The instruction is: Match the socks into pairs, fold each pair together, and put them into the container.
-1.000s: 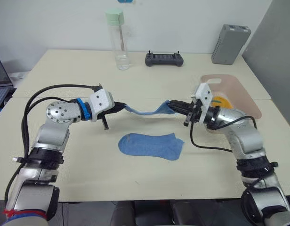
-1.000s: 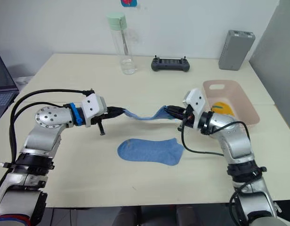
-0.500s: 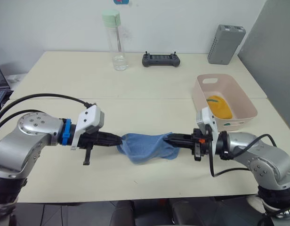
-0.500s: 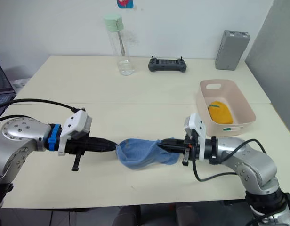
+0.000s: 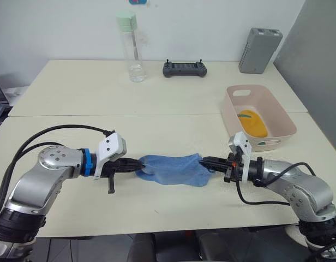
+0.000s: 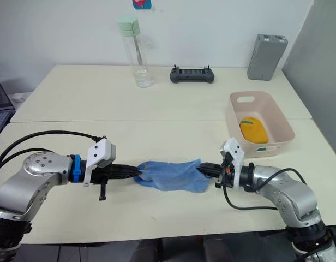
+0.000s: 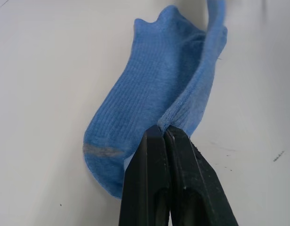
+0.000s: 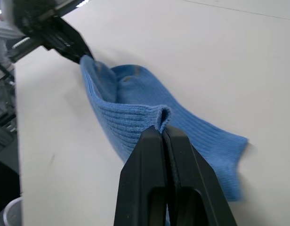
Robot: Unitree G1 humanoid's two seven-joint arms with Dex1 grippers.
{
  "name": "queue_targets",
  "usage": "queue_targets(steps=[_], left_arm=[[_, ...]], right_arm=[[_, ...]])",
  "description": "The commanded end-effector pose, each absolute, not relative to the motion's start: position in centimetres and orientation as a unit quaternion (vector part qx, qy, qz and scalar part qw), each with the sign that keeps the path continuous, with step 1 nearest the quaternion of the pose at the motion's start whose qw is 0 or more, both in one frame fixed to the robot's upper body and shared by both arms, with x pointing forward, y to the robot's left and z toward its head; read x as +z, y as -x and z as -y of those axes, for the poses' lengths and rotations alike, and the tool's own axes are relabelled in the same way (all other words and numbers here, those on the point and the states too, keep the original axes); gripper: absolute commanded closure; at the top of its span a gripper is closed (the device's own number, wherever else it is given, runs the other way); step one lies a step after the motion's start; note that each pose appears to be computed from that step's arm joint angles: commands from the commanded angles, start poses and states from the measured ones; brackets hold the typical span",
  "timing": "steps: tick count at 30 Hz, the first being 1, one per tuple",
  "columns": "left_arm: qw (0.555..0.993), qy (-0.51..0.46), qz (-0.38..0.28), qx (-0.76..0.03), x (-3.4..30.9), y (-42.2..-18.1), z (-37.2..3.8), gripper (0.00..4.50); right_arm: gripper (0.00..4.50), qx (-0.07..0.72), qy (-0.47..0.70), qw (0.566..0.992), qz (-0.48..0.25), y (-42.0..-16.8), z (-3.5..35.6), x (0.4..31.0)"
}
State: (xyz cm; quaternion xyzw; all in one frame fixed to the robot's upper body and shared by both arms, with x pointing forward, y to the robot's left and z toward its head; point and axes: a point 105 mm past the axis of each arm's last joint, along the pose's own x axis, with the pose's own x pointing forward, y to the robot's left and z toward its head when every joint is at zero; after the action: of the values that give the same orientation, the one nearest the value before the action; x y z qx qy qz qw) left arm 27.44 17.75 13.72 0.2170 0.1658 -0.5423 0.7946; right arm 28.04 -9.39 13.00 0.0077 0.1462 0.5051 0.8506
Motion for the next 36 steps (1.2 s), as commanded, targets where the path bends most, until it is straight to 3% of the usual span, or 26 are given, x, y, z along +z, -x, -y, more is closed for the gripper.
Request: queue_targets(steps=[1, 7, 14, 23, 28, 33, 36], left_arm=[[0.799, -0.231, -0.149, -0.535, 14.0, -28.2, -17.5, 4.46], [0.805, -0.241, -0.148, -0.522, 13.3, -29.6, -17.3, 4.46], [0.793, -0.208, -0.149, -0.553, 14.5, -28.1, -17.1, 4.46], [0.747, -0.179, -0.204, -0.607, 15.7, -23.2, -17.3, 4.46], [0.737, -0.17, -0.228, -0.613, 15.4, -21.8, -17.6, 4.46], [0.754, -0.186, -0.225, -0.588, 13.7, -23.4, -18.1, 4.46], [0.77, -0.204, -0.209, -0.567, 12.9, -25.1, -18.2, 4.46]], right_arm=[[4.5, 0.504, 0.007, 0.854, -0.126, -28.8, 9.0, 13.6], [4.5, 0.506, 0.028, 0.853, -0.129, -29.7, 8.4, 13.2], [4.5, 0.513, 0.024, 0.849, -0.122, -29.3, 8.4, 13.6], [4.5, 0.607, -0.035, 0.782, -0.138, -24.3, 8.5, 15.6], [4.5, 0.646, -0.068, 0.74, -0.175, -21.8, 8.3, 16.1], [4.5, 0.611, -0.055, 0.769, -0.179, -23.2, 8.1, 14.8], [4.5, 0.561, -0.043, 0.812, -0.155, -25.8, 8.3, 14.7]])
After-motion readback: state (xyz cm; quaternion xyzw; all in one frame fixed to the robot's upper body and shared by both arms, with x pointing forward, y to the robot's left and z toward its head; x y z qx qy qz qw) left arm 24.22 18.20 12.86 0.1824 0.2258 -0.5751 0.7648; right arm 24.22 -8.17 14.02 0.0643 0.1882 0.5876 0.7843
